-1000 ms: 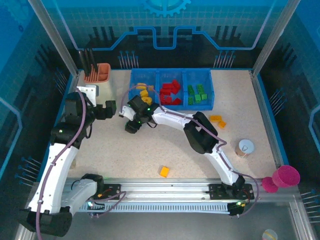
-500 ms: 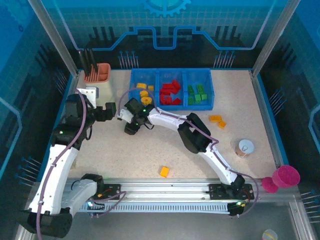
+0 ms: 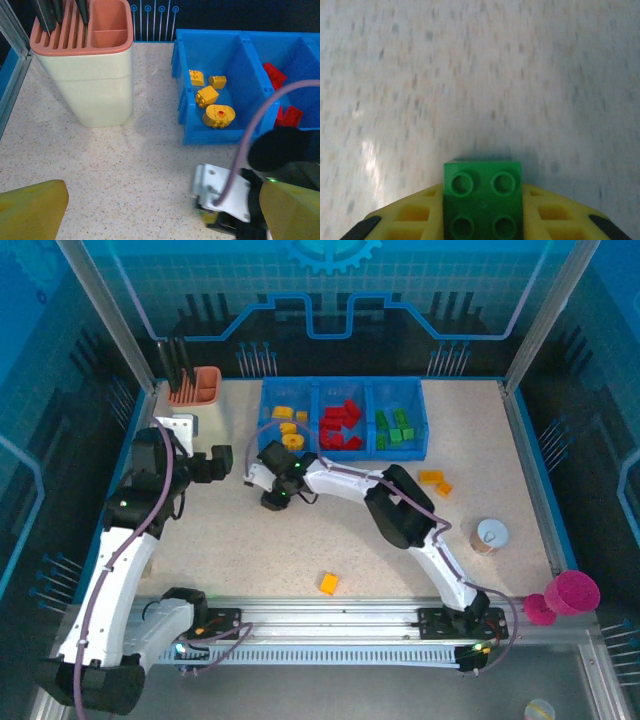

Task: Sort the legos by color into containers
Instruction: Pick up the lego from the middle-left of the table, then place the lego in the container.

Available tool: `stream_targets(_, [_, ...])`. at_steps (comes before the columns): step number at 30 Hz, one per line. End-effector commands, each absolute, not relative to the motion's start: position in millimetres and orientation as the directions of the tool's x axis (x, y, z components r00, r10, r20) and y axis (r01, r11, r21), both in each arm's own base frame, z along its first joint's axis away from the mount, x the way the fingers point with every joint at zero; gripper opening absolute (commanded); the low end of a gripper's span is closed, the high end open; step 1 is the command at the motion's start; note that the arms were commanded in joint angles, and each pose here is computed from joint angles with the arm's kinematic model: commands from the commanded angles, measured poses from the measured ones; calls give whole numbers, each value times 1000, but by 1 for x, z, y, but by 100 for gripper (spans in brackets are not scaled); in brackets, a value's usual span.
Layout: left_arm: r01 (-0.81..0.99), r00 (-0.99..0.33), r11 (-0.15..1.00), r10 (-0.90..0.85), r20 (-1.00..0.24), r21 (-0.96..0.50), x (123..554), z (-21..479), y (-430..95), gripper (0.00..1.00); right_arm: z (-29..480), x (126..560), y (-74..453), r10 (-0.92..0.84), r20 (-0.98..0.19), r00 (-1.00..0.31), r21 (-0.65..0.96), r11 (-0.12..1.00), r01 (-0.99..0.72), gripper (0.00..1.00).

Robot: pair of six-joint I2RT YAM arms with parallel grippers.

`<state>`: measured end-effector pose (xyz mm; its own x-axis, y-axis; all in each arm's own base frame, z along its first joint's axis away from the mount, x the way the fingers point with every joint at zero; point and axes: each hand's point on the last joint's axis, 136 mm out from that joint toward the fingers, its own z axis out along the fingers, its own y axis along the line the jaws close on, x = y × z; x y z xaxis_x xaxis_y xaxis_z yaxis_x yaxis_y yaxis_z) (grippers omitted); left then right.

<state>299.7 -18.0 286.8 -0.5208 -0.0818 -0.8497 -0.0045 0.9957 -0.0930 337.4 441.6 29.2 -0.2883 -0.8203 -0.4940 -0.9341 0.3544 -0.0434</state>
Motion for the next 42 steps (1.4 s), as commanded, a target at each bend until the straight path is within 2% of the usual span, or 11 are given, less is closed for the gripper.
stream_targets(1, [-2,-529,994,-91,-844,-107,300,282,-18,99,78,337,398,-798,-510,-320,-99,424,-900,24])
stream_targets(9, [33,-611,989,-95,-786,-144,307,256,-29,99,149,351,273,-690,-559,-460,-186,645,-741,23])
stream_targets(14, [50,-662,980,-112,-741,-193,313,242,-39,99,152,397,192,-558,-586,-588,-165,793,-587,22])
stream_targets(17, [54,-668,976,-122,-734,-212,310,244,-44,99,153,429,161,-474,-617,-628,-139,851,-506,20])
stream_targets(21, [72,-662,972,-120,-740,-222,303,250,-51,99,153,473,138,-409,-638,-652,-119,889,-441,21])
stream_targets(29, [102,-723,953,-126,-679,-286,279,231,-80,99,122,553,104,-302,-580,-757,-97,948,-303,22])
stream_targets(35, [113,-796,945,-99,-597,-306,254,200,-105,99,103,587,97,-245,-581,-776,-59,964,-261,22])
stream_targets(42, [145,-872,929,-42,-488,-340,225,162,-139,99,76,602,106,-241,-559,-794,-12,959,-283,23])
